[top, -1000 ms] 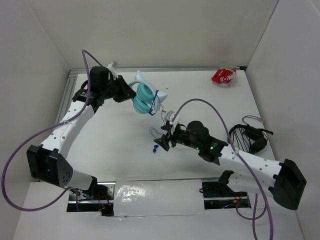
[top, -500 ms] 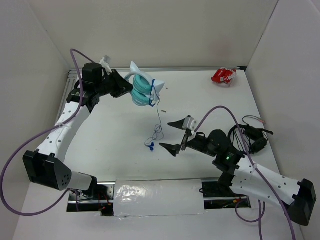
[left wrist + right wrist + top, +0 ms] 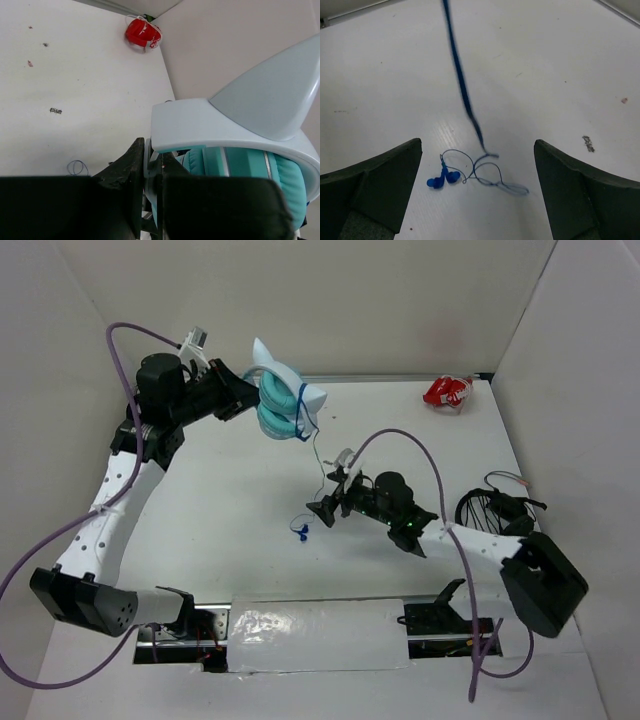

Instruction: Wrap the headphones

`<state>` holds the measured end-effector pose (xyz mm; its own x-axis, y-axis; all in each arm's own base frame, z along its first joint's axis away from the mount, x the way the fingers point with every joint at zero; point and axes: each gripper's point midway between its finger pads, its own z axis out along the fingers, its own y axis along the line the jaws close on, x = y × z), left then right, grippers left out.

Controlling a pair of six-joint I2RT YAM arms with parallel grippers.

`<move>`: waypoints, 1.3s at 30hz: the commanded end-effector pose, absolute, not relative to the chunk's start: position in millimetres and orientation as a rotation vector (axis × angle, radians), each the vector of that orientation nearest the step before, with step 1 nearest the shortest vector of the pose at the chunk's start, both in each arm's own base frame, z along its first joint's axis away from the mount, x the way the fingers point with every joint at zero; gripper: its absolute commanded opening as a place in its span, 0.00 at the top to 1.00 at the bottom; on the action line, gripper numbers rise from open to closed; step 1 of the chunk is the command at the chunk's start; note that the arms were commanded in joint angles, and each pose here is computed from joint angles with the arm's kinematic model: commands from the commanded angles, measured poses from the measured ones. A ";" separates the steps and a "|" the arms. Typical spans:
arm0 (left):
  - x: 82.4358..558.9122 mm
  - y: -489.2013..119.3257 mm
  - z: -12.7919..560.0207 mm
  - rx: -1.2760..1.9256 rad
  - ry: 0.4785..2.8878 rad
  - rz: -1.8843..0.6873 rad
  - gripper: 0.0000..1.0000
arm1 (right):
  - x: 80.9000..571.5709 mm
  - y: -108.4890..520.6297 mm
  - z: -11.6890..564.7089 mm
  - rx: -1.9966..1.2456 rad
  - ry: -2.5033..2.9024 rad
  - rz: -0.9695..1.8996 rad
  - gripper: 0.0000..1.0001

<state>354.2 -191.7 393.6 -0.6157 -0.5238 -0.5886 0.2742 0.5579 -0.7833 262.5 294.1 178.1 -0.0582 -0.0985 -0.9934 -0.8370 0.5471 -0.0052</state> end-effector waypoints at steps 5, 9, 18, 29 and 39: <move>324.5 -189.8 468.3 -0.100 1.708 -1.224 1.00 | 301.5 342.0 224.9 -0.845 1.331 0.870 0.47; 330.4 -179.8 466.7 -0.174 1.706 -1.164 1.00 | 284.8 334.9 230.2 -0.852 1.284 0.916 1.00; 376.9 -159.1 456.9 -0.477 1.720 -1.083 1.00 | 197.3 332.8 235.8 -0.968 1.232 0.997 1.00; 383.1 -164.8 447.2 -0.550 1.756 -1.185 1.00 | 197.8 374.7 195.6 -1.057 1.331 1.081 1.00; 294.0 -210.0 430.4 0.065 1.823 -1.509 1.00 | 271.7 375.5 185.4 -0.938 1.429 1.081 1.00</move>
